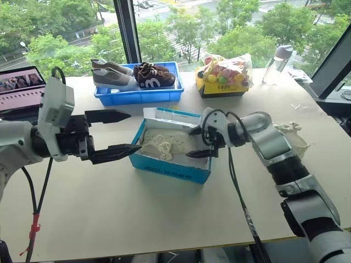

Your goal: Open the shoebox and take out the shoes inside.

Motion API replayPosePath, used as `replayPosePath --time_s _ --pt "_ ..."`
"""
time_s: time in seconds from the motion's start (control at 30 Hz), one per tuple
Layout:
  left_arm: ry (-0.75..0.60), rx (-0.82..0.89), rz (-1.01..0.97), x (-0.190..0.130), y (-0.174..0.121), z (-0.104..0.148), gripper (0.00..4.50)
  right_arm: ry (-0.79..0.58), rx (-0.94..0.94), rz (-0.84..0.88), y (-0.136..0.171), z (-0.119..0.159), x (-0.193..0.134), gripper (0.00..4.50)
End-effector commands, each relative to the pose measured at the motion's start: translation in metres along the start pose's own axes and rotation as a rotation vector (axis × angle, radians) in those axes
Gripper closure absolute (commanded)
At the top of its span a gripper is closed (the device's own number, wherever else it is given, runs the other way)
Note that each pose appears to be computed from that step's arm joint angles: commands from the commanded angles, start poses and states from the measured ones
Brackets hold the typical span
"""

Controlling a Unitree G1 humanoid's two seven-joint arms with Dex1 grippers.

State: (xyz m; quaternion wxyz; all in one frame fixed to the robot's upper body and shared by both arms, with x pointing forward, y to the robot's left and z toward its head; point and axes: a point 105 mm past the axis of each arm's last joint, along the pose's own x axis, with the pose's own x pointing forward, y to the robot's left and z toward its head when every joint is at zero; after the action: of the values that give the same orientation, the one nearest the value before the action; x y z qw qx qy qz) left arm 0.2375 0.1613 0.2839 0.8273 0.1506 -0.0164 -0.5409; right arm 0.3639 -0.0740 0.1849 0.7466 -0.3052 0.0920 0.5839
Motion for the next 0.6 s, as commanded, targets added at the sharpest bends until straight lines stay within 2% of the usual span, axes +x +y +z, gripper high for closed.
replayPosePath --time_s 0.03,0.33,0.6 --pt "-0.002 0.045 0.015 -0.003 -0.002 0.009 0.0 -0.031 -0.049 -0.071 -0.017 0.016 -0.011 0.02" --pt "-0.003 0.046 0.02 -0.003 -0.002 0.009 0.0 -0.02 -0.057 -0.059 -0.017 0.014 -0.009 0.02" --pt "-0.007 0.048 0.022 -0.002 -0.001 0.009 0.0 0.039 -0.051 -0.047 -0.011 -0.004 0.014 0.02"
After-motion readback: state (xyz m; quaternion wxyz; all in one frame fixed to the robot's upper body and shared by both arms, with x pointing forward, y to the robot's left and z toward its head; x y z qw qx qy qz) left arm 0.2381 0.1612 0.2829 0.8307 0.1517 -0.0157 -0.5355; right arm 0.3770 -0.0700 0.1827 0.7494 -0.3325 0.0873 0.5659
